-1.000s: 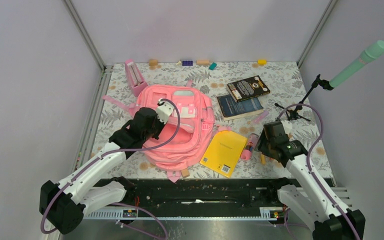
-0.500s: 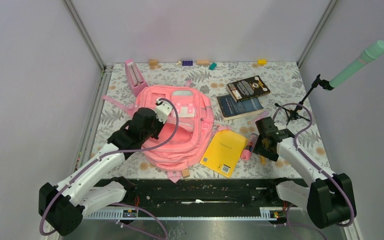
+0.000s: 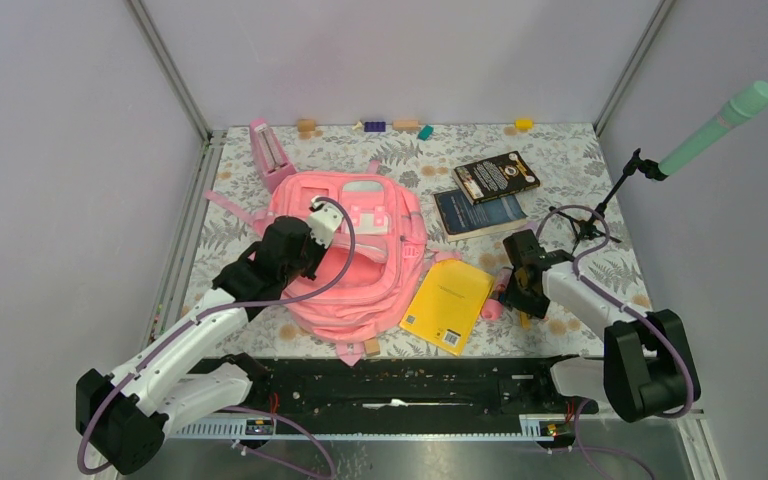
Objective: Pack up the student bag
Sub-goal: Pick up the stationery from the center of the board.
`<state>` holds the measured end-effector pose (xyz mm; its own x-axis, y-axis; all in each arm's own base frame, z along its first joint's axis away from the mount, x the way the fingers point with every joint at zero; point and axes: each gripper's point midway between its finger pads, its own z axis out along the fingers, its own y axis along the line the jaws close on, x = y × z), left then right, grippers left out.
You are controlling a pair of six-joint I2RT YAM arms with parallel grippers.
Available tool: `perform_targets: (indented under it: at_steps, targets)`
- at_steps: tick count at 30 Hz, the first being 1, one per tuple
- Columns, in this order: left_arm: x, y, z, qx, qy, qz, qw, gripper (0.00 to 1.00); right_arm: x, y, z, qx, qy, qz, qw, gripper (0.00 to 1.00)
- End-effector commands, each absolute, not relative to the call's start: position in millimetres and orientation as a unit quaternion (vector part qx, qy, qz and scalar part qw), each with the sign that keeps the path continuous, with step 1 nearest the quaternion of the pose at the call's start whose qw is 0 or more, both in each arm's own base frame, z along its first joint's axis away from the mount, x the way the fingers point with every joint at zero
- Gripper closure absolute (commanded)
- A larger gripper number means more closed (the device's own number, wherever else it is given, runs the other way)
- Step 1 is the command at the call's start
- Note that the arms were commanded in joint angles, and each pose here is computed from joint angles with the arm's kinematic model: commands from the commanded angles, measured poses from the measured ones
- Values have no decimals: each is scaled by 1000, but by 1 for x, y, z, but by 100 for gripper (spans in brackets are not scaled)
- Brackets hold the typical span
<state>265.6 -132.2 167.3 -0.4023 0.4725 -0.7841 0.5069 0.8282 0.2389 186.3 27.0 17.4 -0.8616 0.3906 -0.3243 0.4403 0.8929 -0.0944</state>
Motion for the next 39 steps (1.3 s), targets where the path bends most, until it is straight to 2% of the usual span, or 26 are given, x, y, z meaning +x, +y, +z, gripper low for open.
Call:
perform_targets:
  at_steps: [1, 5, 10, 14, 20, 24, 32, 39]
  targets:
    - [279, -135, 209, 250, 815, -26, 523, 100, 202, 35, 21, 214, 962, -65, 156, 47]
    - [279, -134, 210, 249, 814, -27, 524, 100, 201, 37, 18, 209, 965, -63, 145, 50]
    - [279, -134, 211, 248, 813, -28, 527, 100, 202, 40, 16, 202, 968, -60, 137, 69]
    - [279, -134, 211, 248, 812, -28, 527, 100, 201, 42, 18, 198, 969, -52, 138, 79]
    - [278, -135, 211, 250, 812, -30, 527, 100, 203, 48, 29, 193, 968, -25, 160, 85]
    - [278, -135, 211, 251, 812, -31, 527, 100, 202, 47, 38, 191, 967, -22, 167, 93]
    - [277, -136, 212, 251, 810, -34, 528, 100, 193, 25, 70, 208, 952, -56, 218, 99]
    - [276, -140, 215, 254, 808, -46, 529, 100, 184, 51, 101, 190, 953, 37, 234, 100]
